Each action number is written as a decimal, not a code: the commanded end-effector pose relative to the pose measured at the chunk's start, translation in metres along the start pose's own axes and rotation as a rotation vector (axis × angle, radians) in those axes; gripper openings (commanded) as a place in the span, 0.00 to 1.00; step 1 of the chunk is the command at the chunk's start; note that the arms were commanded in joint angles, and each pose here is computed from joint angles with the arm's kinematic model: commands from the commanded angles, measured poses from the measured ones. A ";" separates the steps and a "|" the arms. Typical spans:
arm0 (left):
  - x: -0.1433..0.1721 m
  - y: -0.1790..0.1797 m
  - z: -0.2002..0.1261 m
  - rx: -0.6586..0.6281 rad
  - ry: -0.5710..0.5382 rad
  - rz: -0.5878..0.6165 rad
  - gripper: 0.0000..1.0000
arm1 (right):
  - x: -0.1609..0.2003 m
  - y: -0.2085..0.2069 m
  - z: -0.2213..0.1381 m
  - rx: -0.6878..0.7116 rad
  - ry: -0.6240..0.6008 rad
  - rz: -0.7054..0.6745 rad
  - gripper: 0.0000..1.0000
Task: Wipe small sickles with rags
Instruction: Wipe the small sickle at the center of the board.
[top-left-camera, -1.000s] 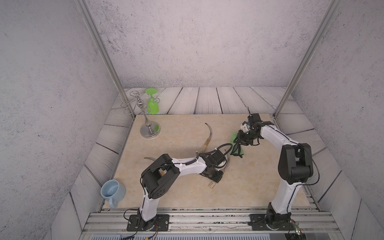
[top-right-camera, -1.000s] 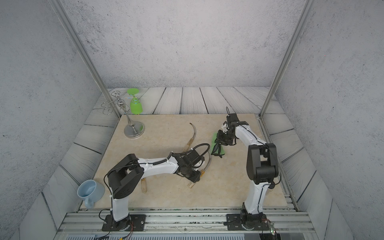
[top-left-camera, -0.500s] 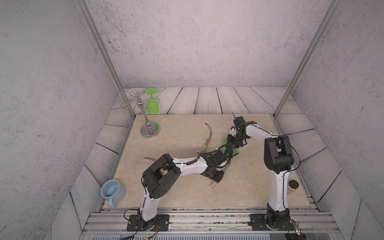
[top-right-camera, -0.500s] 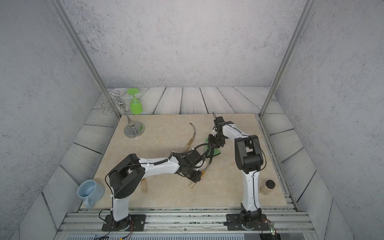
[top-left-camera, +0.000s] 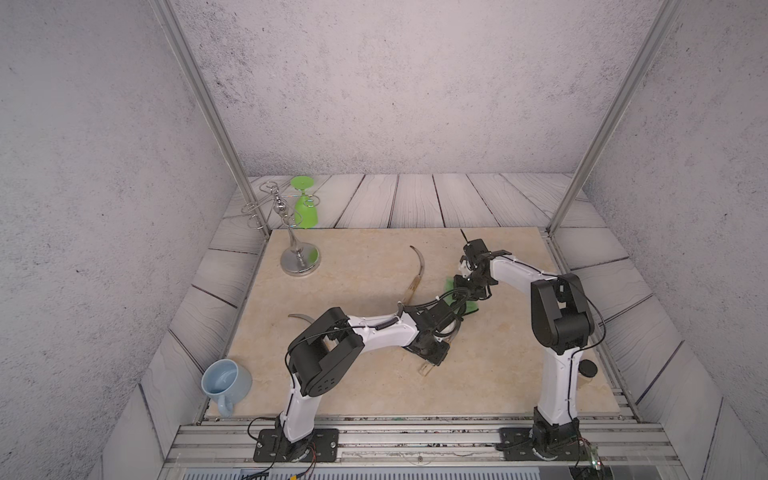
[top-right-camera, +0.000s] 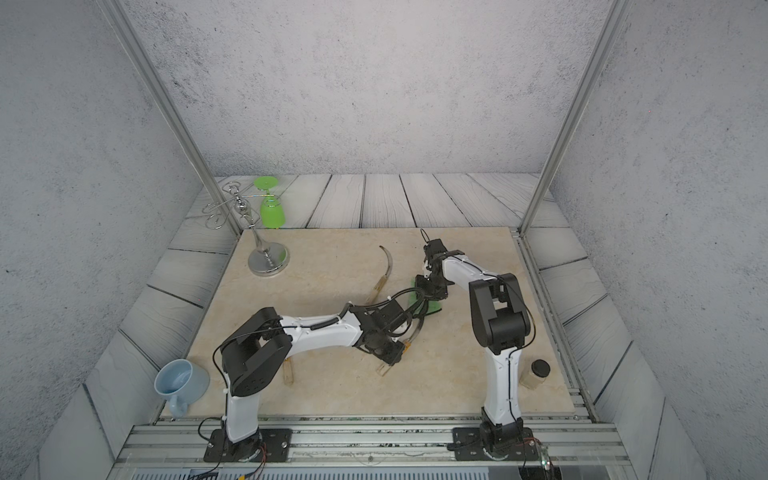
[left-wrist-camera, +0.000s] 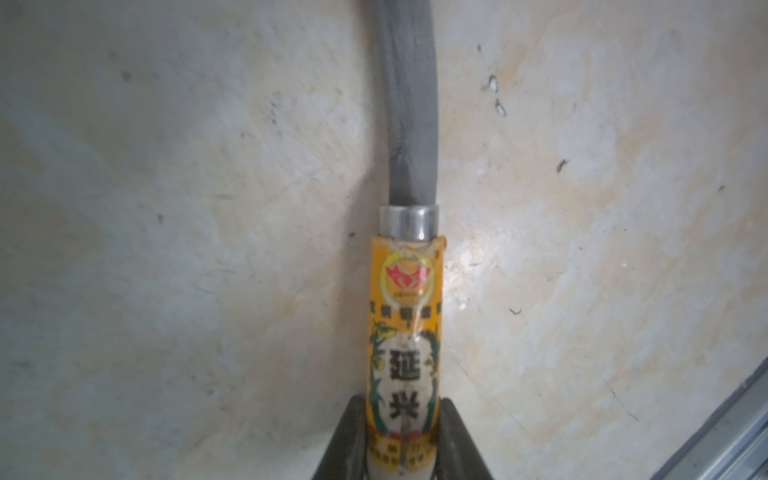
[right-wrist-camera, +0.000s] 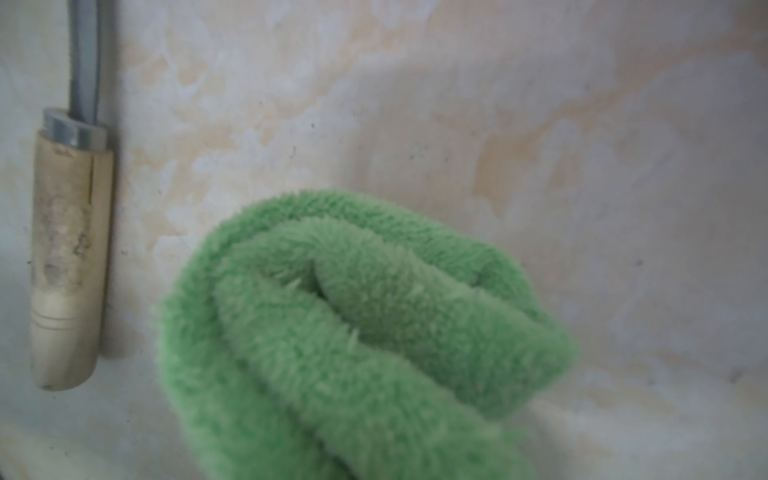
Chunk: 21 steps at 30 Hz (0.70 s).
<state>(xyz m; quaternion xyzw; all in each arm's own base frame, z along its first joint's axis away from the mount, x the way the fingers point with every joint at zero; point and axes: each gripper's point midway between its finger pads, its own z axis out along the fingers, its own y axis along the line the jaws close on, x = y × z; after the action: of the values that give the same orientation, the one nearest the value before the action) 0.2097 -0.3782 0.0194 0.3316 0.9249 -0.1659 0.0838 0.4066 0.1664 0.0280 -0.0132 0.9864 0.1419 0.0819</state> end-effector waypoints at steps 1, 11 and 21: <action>-0.007 0.021 0.005 -0.061 -0.015 -0.061 0.00 | 0.090 -0.031 0.020 0.131 0.279 0.041 0.28; -0.026 0.028 -0.005 -0.056 -0.077 -0.087 0.00 | 0.138 -0.020 0.004 0.095 0.282 0.024 0.28; -0.029 0.030 -0.006 -0.053 -0.096 -0.096 0.00 | 0.186 0.009 -0.006 -0.007 0.309 -0.013 0.27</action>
<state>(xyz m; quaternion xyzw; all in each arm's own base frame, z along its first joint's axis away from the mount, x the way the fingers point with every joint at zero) 0.2118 -0.3761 0.0198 0.3237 0.9270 -0.1737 0.0757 0.3098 0.1747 0.0297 -0.0392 0.9852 0.1433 0.0857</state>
